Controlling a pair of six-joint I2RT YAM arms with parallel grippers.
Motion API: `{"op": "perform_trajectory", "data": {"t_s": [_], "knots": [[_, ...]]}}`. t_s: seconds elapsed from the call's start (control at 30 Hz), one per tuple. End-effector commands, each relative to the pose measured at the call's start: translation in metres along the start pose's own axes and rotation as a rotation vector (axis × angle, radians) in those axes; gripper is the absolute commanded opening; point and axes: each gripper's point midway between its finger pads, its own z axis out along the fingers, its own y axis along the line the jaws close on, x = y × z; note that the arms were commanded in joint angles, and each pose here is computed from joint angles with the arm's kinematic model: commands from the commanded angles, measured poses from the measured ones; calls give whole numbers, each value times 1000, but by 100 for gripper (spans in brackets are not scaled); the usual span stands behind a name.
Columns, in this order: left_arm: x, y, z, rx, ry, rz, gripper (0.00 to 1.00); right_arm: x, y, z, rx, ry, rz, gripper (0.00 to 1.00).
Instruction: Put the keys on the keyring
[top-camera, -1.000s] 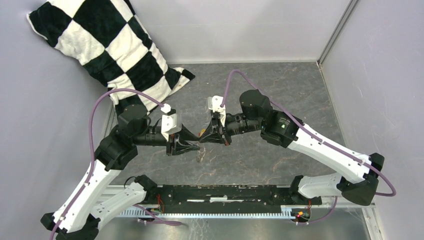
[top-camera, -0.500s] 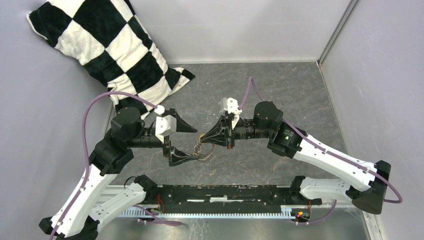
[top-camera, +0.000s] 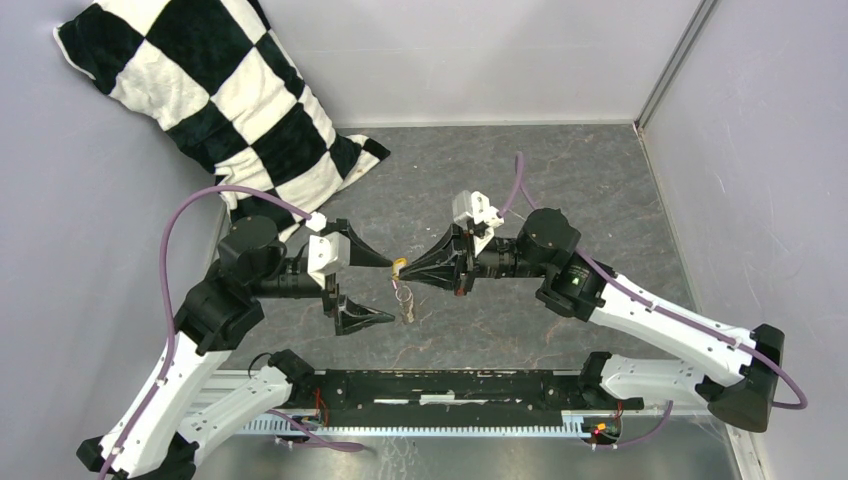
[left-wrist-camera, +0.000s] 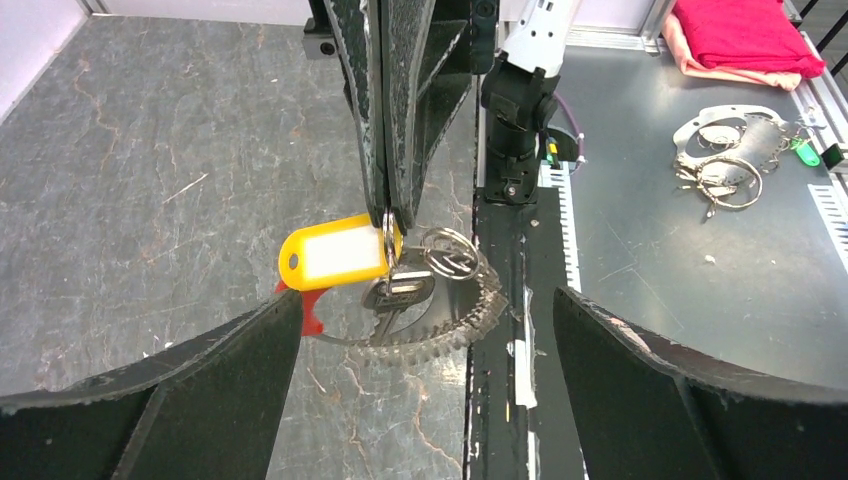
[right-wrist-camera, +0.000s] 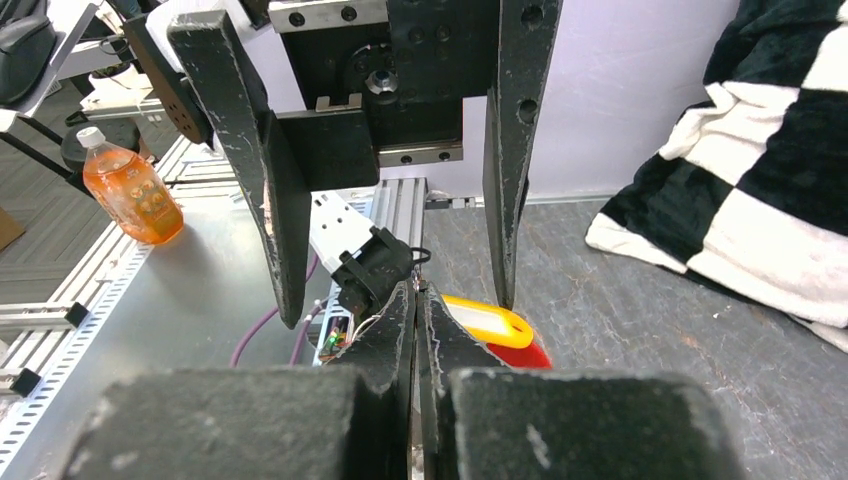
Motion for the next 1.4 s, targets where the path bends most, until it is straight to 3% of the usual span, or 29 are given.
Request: {"op": "perform_trajectory", "data": {"t_s": [0.0,1.1,1.37], "knots": [[-10,2,-5,-31,-13,37,100,-29,4,-5,7,-95,-45,1],[-1,5,-11,-86,3,63,100,-39,9,-15,18,-171,-58,1],[8,-9,-13,-7,31,108,88,-41,16,-18,-25,-193,-41,1]]}}
